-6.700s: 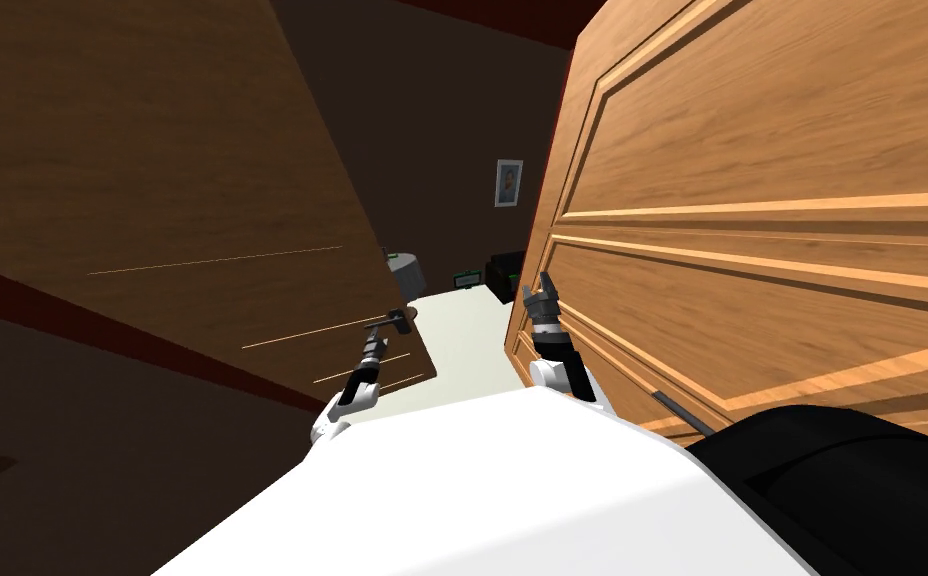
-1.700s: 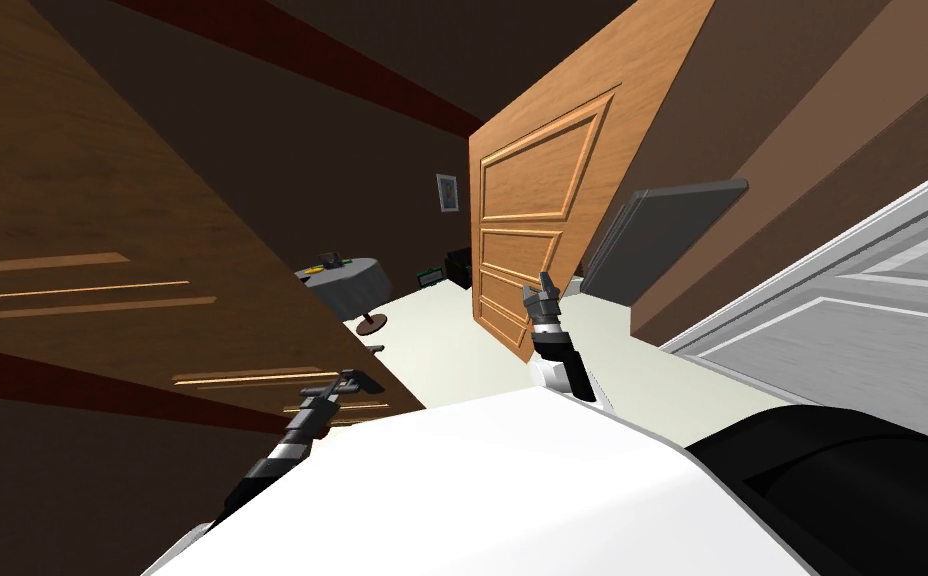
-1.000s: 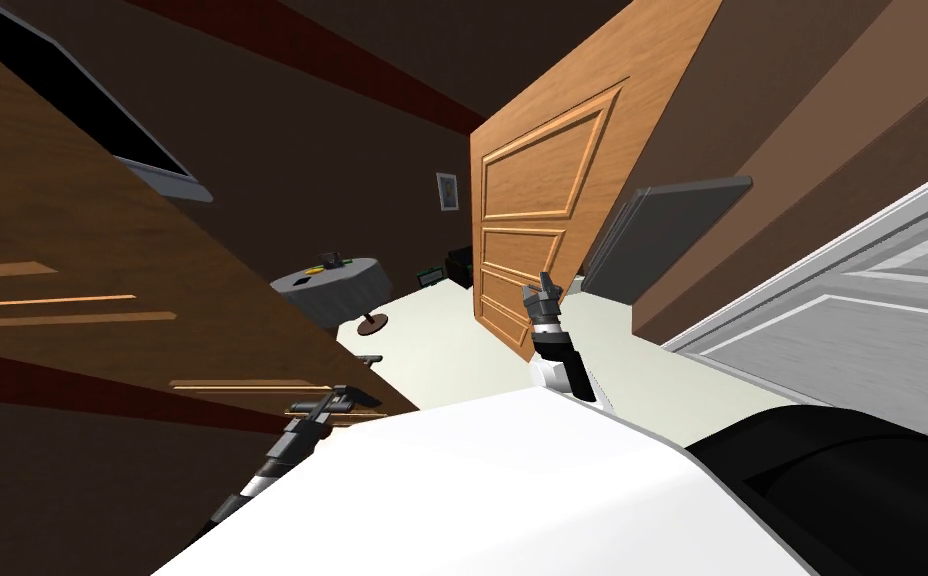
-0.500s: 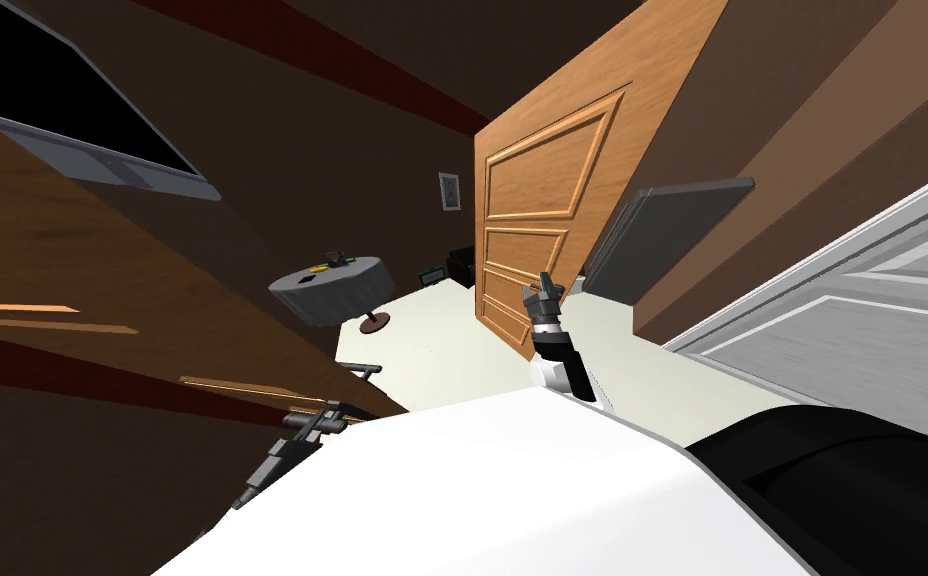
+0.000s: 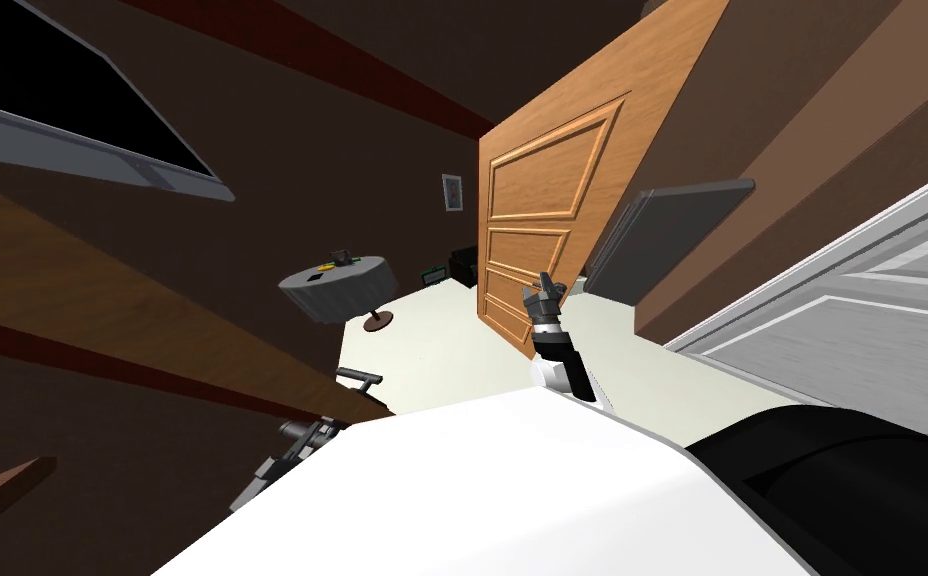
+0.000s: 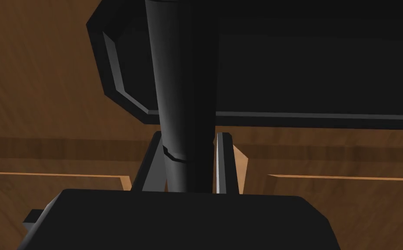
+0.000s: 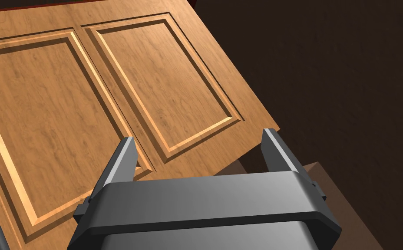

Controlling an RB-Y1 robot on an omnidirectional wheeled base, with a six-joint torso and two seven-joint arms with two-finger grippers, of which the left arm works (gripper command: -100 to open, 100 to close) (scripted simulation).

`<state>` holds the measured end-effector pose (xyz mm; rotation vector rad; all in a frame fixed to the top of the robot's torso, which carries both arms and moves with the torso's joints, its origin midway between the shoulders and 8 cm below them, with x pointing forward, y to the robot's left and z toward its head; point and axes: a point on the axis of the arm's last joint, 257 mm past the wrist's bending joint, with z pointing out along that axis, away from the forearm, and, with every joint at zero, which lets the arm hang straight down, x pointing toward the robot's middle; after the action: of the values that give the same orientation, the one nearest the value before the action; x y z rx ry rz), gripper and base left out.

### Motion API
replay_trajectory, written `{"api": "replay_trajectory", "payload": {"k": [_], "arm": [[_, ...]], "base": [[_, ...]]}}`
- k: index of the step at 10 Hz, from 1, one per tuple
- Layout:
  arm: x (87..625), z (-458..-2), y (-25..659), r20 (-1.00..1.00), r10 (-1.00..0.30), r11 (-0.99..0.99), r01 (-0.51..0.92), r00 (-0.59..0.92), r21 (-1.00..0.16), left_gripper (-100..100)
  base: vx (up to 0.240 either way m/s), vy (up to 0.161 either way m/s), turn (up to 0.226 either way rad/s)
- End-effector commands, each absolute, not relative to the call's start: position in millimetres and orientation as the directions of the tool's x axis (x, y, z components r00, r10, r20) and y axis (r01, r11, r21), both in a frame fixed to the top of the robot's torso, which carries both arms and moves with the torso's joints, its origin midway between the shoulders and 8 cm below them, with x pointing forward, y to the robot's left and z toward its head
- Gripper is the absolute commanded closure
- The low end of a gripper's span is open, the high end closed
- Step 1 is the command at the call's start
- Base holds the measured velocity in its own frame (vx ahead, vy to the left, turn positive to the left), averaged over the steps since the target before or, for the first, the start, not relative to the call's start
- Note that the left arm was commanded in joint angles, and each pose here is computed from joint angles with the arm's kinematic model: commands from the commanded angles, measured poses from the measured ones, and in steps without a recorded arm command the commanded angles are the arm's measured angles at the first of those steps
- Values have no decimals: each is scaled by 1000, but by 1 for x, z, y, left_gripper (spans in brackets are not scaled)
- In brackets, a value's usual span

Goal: Pull the door open

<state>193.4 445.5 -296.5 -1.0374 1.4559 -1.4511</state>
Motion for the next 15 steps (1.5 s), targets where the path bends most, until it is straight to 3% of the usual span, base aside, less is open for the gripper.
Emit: {"api": "replay_trajectory", "payload": {"k": [1,15], "arm": [[190,-298,447,2,-944,1,-10,-330,-1000,100],[154,-309,454,-4,-938,19,-38,-346,-999,100]], "base": [[74,-69,-22],[57,-78,-27]]}}
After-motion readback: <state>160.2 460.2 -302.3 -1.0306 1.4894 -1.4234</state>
